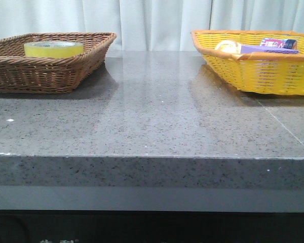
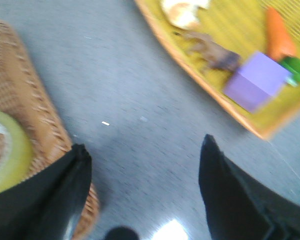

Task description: Transfer tape with both arms

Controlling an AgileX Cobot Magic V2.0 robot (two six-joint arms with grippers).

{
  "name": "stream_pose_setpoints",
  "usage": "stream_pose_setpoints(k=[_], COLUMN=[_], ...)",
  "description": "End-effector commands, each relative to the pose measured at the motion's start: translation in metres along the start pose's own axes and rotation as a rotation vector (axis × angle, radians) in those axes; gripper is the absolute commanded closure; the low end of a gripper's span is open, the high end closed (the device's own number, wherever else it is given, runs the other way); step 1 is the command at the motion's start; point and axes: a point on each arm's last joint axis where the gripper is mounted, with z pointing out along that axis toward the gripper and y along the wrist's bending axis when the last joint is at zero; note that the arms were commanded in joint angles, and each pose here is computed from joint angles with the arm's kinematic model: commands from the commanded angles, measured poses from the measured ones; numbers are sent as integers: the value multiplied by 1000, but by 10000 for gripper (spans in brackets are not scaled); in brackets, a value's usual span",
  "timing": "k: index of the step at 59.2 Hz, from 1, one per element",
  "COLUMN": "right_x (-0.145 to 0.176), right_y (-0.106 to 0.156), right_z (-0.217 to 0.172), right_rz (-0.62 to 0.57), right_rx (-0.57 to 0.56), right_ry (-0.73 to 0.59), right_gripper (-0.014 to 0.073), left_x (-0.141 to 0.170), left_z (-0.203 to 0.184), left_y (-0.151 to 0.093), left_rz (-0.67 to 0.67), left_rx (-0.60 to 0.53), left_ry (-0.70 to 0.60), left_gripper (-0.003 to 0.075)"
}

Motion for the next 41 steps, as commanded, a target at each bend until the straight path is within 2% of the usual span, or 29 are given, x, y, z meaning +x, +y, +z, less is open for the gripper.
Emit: stream_pose_setpoints(k=[1,14,26,41], right_x=[-14,-14,-13,-8], right_y=[0,0,0,-2], right_z=[-6,-6,-6,-5], right_rz=[-9,-9,-12,-38], right_rx=[4,4,6,24], right_ry=[-99,-95,-88,-36], right_gripper=[182,182,182,182], left_x=[12,49,89,138], left_z=[-34,-45,-47,-66], left_y=[-25,-47,-44,-41], left_rz=[58,119,119,105], left_rx=[22,39,12,-7], left_ry=[-29,-60,-91,-186], left_gripper=[262,272,314,314])
